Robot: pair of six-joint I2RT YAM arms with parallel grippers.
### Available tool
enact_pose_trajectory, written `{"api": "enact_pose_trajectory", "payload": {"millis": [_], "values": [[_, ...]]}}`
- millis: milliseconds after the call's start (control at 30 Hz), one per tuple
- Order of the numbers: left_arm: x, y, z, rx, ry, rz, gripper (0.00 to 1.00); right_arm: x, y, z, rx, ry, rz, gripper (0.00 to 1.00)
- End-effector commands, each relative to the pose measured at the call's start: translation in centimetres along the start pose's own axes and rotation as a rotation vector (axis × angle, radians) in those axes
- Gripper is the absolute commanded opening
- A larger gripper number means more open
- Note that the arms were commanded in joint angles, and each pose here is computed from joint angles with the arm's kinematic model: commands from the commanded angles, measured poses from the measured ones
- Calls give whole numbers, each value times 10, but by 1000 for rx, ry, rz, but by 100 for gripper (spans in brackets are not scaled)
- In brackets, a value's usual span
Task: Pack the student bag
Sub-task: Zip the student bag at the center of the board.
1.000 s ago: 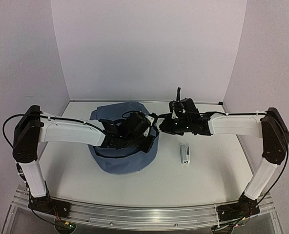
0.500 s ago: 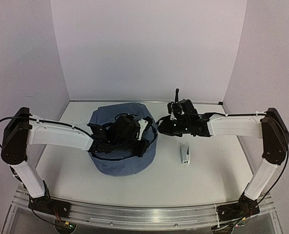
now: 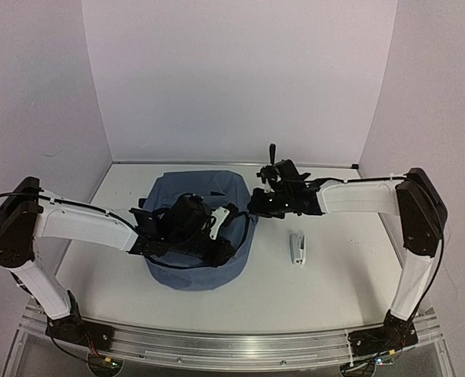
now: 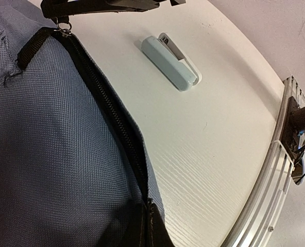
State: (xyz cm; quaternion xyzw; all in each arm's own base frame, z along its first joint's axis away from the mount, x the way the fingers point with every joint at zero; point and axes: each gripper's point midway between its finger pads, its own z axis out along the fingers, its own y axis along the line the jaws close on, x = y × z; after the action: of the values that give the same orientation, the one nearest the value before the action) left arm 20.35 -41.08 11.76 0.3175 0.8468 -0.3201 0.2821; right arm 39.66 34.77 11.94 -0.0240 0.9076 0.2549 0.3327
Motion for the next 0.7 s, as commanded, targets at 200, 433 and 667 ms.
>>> {"api": "enact_pose_trajectory", "payload": {"millis": [200,433,667], "values": [[58,-12,-22,76,181,-84,3,-73,23,-5,-93,-186,-104,0],[-20,16,-52,-46,58,-235,62,-81,26,-20,-82,-205,-178,52],[-40,72,-105,-123,-14,-463,92,-94,19,18,-54,-151,-222,69]]}}
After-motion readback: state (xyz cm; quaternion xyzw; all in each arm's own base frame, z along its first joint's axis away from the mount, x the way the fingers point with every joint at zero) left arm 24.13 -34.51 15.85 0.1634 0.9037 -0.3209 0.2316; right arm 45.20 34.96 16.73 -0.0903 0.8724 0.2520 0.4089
